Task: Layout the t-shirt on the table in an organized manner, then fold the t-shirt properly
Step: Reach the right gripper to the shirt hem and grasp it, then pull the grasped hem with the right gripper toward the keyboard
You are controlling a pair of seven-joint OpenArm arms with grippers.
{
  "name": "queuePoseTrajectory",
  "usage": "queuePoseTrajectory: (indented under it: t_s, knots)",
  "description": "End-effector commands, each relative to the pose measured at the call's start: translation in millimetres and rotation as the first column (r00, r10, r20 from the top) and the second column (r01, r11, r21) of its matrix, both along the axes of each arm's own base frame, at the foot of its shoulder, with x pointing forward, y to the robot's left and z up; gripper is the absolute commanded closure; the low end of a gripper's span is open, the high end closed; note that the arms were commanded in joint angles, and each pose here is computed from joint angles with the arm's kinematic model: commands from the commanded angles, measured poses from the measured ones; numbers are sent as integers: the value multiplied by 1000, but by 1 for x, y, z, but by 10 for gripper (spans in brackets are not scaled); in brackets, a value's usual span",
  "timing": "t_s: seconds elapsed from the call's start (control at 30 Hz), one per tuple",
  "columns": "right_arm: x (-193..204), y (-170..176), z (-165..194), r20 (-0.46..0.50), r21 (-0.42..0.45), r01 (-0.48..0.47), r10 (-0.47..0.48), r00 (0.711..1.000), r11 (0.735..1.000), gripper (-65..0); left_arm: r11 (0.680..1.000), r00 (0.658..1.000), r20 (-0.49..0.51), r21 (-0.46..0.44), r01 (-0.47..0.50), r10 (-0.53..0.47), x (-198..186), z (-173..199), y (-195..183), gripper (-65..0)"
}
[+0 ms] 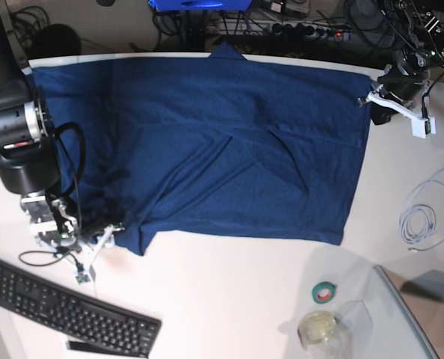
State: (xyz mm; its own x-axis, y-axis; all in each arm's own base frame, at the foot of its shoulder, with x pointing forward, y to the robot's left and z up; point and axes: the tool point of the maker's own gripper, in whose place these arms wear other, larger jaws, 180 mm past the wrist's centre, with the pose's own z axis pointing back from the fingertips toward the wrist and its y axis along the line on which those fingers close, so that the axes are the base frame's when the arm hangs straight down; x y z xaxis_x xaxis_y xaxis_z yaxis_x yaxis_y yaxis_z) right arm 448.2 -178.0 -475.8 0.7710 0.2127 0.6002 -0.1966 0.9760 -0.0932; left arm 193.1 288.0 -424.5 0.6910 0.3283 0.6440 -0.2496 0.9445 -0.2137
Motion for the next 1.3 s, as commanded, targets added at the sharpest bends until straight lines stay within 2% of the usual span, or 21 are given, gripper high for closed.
queuePoseTrajectory:
  t_s: [0.0, 0.1, 0.13, 0.27, 0.5, 0.7, 0.77, 0.87, 1.1, 1.17, 1.27]
  knots:
    - [19, -5, 19, 59, -4, 5, -5, 998, 1000, -291, 1000, 999, 37, 19, 3, -4, 7, 9, 5, 0]
    - [19, -6, 20, 61, 1, 13, -13, 998, 1000, -24, 998, 1000, -3, 63, 14, -13, 4, 3, 7, 0]
    - [19, -6, 20, 60, 2, 14, -14, 998, 1000, 0, 998, 1000, -7, 65, 13, -12, 7, 0, 4, 0]
    - [22, -5, 22, 69, 5, 13, -13, 998, 1000, 0, 998, 1000, -30, 69, 8, -6, 14, -10, -2, 0]
    - [23, -4, 24, 75, 8, 13, -14, 997, 1000, 0, 999, 1000, 4, 51, 2, -3, 29, -6, -11, 0]
    - [25, -8, 41, 147, -11, -16, 18, 989, 1000, 0, 999, 1000, 17, 48, 1, -1, 37, -4, -10, 0]
    - [23, -15, 46, 141, -15, 12, -10, 990, 1000, 0, 999, 1000, 10, 41, -1, 0, 36, -7, -10, 0]
    - [23, -25, 62, 188, 27, 76, -80, 979, 997, 0, 1000, 1000, -16, 17, -7, 7, 32, -19, -12, 0]
    - [10, -27, 91, 241, 45, 90, -99, 965, 995, 0, 999, 999, -14, -16, -40, 40, 26, -38, -13, 0]
    - [4, -24, 90, 231, 42, 84, -92, 969, 996, 0, 999, 999, -21, -21, -42, 42, 24, -40, -14, 0]
    - [-11, -19, 74, 165, 37, 84, -89, 982, 996, 0, 999, 999, -20, -20, -42, 41, 25, -40, -14, 0]
